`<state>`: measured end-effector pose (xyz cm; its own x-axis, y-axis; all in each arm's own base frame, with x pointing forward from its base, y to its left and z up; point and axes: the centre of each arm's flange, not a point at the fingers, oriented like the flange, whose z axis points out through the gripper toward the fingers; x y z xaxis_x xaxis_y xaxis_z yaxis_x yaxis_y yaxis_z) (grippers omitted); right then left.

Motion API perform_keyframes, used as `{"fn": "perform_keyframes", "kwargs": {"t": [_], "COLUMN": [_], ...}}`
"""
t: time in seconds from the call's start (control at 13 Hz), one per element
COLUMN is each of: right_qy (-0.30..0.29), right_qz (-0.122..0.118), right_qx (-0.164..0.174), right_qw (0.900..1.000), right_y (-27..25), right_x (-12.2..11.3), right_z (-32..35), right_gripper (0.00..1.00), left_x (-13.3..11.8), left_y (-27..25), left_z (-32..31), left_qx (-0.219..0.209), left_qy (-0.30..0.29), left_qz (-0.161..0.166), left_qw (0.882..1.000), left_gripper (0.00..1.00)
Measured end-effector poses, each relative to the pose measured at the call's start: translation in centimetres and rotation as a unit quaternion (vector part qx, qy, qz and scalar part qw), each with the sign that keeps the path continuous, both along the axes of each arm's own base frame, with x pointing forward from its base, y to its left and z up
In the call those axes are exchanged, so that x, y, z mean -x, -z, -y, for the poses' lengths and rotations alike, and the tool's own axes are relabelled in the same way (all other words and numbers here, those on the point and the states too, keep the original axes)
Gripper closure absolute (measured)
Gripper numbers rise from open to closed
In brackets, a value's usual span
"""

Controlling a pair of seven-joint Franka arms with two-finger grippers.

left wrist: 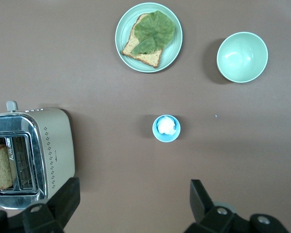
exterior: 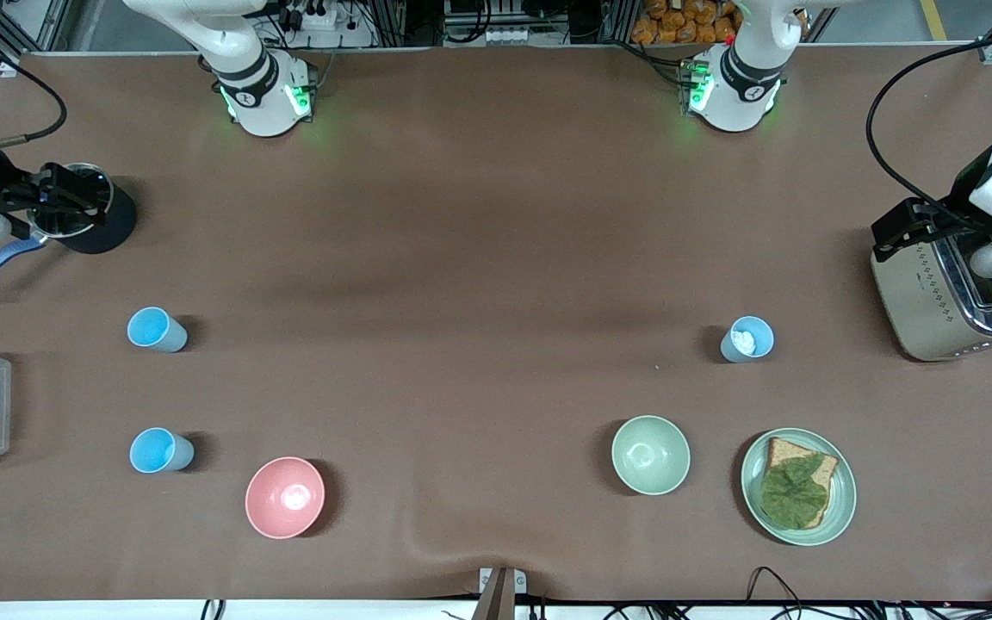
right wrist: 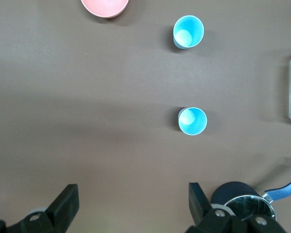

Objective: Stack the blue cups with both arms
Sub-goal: 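Move the left gripper from the toaster toward the nearby blue cup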

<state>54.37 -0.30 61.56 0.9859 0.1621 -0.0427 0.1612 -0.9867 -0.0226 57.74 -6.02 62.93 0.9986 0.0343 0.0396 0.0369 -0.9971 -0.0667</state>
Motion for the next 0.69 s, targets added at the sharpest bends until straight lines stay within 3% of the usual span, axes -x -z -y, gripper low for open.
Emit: {"fn": "perform_keyframes", "kwargs": {"t": [0.46,0.69], "right_qy": [0.000,0.000], "right_qz": [-0.004,-0.005], "right_qx": [0.000,0.000], "right_qw": [1.000,1.000], "right_y": [0.3,0.4], "right_x": [-0.2,-0.2], "right_z": [0.0,0.0], "right_gripper": [0.00,0.00], "left_x": [0.2,-0.9], "left_y": [1.0,5.5], "left_z": [-0.5,-1.2], "left_qx": [-0.003,-0.004], "left_qy": [0.003,0.007], "left_qz": [-0.023,-0.047], "left_qw": [1.000,0.999], "left_gripper": [0.00,0.00]}}
